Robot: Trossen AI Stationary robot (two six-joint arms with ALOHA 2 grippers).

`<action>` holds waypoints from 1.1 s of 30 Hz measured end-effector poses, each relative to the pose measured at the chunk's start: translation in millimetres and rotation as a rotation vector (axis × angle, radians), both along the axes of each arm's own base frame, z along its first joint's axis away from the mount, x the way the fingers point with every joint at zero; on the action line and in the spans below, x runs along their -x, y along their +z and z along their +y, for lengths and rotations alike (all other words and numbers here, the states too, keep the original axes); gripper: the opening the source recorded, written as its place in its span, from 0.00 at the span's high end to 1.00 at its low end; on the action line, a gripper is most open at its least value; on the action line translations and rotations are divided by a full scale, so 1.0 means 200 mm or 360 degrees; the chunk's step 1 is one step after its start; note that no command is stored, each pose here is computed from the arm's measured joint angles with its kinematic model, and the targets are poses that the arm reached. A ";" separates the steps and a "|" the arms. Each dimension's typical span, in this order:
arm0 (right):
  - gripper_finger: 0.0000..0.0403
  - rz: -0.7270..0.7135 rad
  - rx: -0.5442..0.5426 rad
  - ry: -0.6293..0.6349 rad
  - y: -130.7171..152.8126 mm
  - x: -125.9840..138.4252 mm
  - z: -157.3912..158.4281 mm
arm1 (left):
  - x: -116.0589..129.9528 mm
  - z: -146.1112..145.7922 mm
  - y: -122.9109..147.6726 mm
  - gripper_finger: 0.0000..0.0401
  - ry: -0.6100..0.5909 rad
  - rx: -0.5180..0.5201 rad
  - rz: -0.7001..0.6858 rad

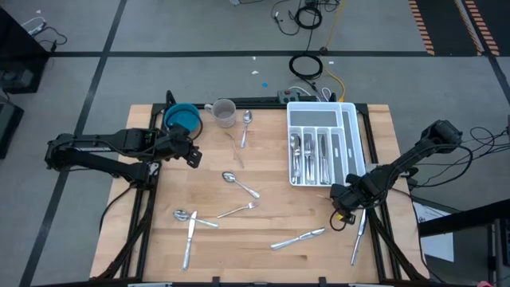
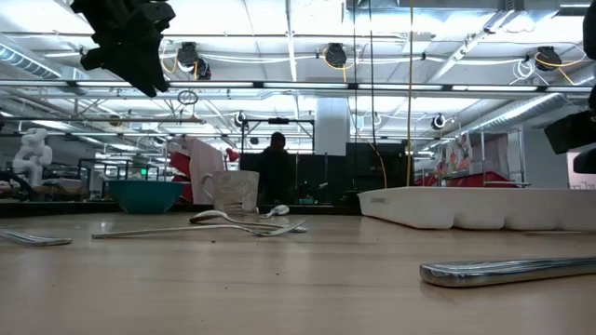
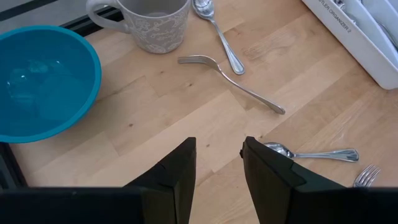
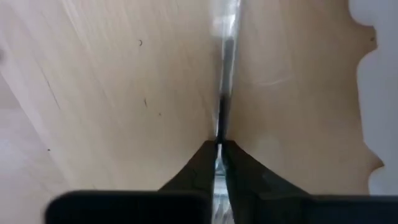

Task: Sort silverware
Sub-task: Put the fork in the silverware tray

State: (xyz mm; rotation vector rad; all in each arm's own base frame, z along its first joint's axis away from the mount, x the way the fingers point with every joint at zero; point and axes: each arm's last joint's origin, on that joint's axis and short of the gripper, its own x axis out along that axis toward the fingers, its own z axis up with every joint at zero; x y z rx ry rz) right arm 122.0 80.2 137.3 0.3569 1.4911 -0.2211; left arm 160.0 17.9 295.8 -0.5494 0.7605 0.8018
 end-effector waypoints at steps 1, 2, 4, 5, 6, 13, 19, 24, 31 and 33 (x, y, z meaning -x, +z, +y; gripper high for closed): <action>0.98 0.0000 -0.0004 -0.0015 0.00 0.00 0.00 | 0.00 0.00 0.00 0.66 0.0000 0.0000 0.0000; 0.98 0.0000 -0.0008 -0.0031 0.00 0.00 0.00 | 0.00 0.00 0.00 0.66 0.0000 0.0000 0.0000; 0.98 -0.0003 -0.0016 -0.0061 0.00 0.00 0.00 | 0.00 0.00 0.00 0.66 -0.0001 0.0000 0.0001; 0.99 -0.0004 -0.0020 -0.0069 0.00 0.00 0.00 | 0.00 0.00 0.00 0.66 0.0000 -0.0001 0.0002; 0.99 -0.0006 -0.0023 -0.0073 0.01 -0.01 0.01 | 0.00 0.00 0.00 0.66 -0.0004 -0.0004 0.0004; 1.00 -0.0125 -0.0100 0.0005 0.11 -0.08 0.05 | 0.00 0.00 0.00 0.66 -0.0004 -0.0016 0.0008; 1.00 -0.0358 -0.0193 0.0145 0.31 -0.18 0.12 | 0.00 0.00 0.00 0.66 0.0006 -0.0036 0.0010; 1.00 -0.0504 0.0009 0.0507 0.55 -0.24 0.12 | 0.00 0.00 0.00 0.66 -0.0017 -0.0065 0.0028; 1.00 -0.0051 0.0398 0.1094 0.75 -0.31 -0.04 | 0.00 0.00 0.00 0.66 -0.0011 -0.0061 0.0023; 1.00 0.0149 0.0500 0.1388 0.76 -0.34 -0.08 | 0.00 0.00 0.00 0.66 -0.0011 -0.0061 0.0023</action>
